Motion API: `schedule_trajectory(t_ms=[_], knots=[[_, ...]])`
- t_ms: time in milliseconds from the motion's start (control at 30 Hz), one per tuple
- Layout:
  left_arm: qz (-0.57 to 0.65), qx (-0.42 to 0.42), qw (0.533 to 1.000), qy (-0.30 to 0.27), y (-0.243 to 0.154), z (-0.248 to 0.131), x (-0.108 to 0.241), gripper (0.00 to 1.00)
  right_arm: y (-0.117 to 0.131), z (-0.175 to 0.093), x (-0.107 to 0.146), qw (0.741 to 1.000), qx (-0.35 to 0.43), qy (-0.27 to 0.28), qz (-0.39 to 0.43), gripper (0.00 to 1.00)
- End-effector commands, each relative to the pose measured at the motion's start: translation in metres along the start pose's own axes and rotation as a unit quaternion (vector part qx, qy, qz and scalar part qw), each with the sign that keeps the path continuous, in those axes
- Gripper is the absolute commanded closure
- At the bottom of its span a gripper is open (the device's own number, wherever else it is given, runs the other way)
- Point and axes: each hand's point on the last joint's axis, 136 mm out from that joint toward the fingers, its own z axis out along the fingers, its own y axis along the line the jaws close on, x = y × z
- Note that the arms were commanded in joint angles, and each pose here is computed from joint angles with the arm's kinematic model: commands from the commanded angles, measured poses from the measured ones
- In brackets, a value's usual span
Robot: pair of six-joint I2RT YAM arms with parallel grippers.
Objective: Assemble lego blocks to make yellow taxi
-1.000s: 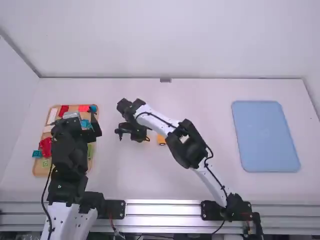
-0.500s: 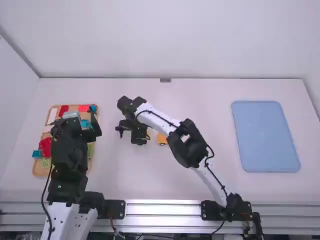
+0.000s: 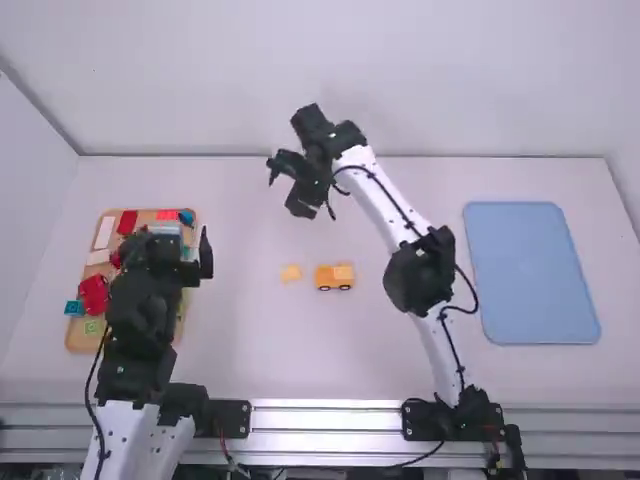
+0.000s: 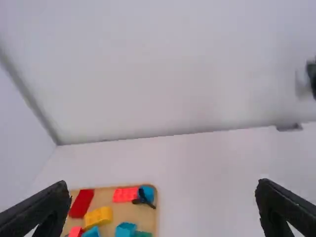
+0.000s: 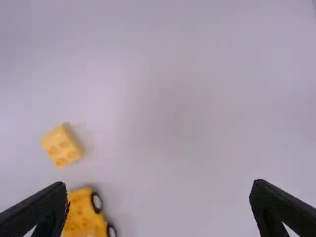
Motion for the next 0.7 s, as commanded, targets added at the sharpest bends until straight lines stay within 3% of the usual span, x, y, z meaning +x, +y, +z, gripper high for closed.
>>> schedule_trajectory(t_ms=[0, 100, 267, 467, 667], knots=[[0.018, 0.072, 0.997, 0.026, -0.028, 0.015, 0.019, 0.01, -0.006, -0.016, -0.006, 0.999, 0.009, -0.022, 0.045, 0.02], [0.018, 0.099, 0.994, 0.051, -0.041, 0.037, 0.033, 0.01, -0.015, -0.006, 0.0, 0.997, 0.041, -0.007, 0.066, 0.02], [0.039, 0.216, 0.972, 0.081, -0.085, 0.071, 0.051, 0.01, -0.04, -0.015, 0.013, 0.976, 0.178, 0.029, 0.123, 0.02], [0.106, 0.358, 0.922, 0.099, -0.132, 0.093, 0.078, 0.01, -0.035, -0.04, 0.039, 0.974, 0.172, -0.025, 0.146, 0.02], [0.183, 0.493, 0.849, 0.057, -0.17, 0.082, 0.108, 0.01, -0.012, -0.051, 0.079, 0.979, 0.124, -0.122, 0.109, 0.02]])
